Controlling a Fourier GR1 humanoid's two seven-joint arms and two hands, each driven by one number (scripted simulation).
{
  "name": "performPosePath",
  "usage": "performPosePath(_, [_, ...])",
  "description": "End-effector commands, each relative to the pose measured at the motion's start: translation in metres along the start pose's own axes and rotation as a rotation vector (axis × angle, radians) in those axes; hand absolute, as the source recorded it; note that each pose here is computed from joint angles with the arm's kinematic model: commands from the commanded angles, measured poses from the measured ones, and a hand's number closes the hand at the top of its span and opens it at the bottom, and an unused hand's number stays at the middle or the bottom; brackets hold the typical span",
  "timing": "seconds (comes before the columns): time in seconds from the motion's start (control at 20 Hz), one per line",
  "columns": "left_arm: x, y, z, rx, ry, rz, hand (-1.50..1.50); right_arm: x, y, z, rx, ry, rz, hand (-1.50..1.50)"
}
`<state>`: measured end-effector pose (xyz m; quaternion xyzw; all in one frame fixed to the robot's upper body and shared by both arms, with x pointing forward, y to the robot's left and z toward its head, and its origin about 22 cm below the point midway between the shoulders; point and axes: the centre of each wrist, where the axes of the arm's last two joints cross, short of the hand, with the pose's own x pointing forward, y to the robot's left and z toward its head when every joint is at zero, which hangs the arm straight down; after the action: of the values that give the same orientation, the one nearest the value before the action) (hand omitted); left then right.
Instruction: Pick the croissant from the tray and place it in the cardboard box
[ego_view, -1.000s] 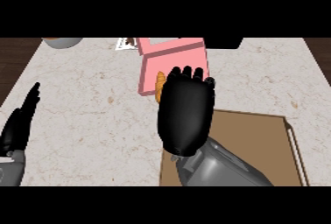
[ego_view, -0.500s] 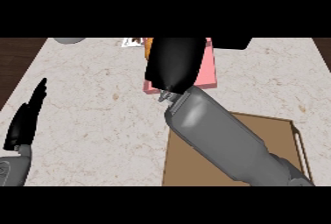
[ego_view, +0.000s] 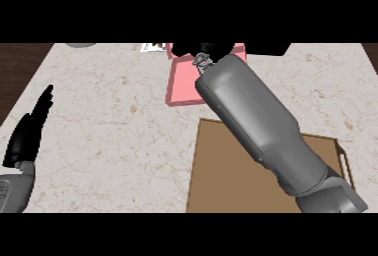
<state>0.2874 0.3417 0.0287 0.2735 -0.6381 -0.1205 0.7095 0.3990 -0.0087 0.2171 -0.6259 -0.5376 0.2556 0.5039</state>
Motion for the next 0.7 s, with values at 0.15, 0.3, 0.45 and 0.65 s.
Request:
performPosePath(0.15, [0.005,0.008,0.0,-0.019,-0.015,0.0,0.0,-0.011,0.027,-0.037,0.015,0.147,-0.025,1.5])
performPosePath(0.3, [0.002,-0.007,0.003,-0.027,-0.022,0.023,0.0,-0.02,0.042,-0.043,-0.018,0.192,0.007,1.5])
performPosePath(0.45, [0.003,-0.003,0.0,-0.007,-0.026,0.011,0.0,-0.036,0.062,-0.043,0.04,0.281,-0.076,-1.5])
performPosePath(0.65, [0.006,-0.014,-0.001,-0.012,-0.027,0.013,0.0,-0.038,0.072,-0.04,0.064,0.342,-0.163,-1.5])
